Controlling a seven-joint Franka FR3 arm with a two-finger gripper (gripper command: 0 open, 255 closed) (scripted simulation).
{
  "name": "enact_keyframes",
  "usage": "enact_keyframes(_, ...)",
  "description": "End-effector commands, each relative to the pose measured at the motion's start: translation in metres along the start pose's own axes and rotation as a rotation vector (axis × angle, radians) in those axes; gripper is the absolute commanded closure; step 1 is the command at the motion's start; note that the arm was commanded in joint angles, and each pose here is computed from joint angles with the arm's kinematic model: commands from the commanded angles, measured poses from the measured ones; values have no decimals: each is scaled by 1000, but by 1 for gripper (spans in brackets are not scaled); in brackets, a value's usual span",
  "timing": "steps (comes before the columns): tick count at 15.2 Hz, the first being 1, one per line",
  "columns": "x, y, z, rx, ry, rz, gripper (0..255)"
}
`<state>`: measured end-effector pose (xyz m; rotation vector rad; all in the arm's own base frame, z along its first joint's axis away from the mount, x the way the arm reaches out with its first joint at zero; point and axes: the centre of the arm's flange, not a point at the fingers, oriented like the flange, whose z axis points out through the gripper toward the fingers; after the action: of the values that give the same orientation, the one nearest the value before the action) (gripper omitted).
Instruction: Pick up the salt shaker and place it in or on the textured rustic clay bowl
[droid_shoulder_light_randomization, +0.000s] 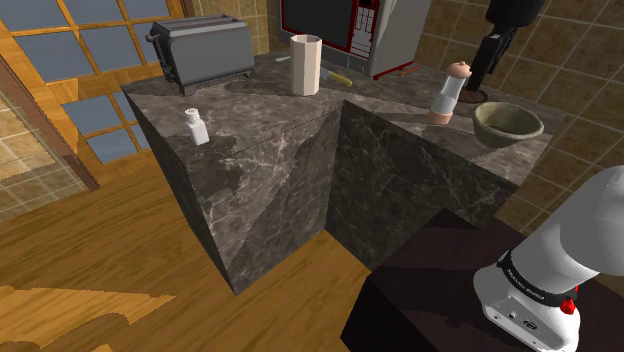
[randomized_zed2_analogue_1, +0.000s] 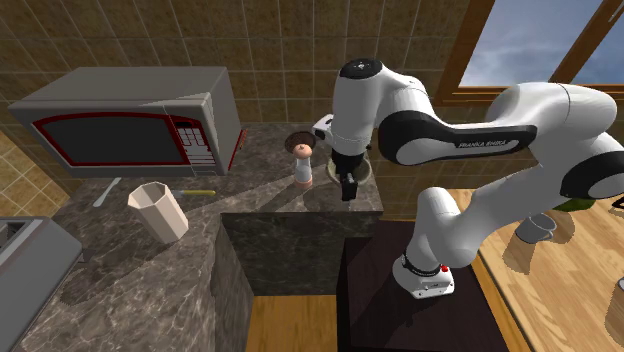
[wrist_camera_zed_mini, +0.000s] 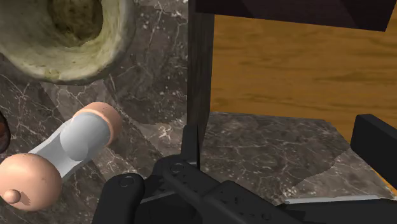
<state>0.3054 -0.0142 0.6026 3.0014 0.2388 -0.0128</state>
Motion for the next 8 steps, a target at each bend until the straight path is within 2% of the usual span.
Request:
enact_keyframes(1, 0, 0, 0, 0, 0, 0, 0)
enact_keyframes(8, 28, 99, 14, 89, 35, -22, 0)
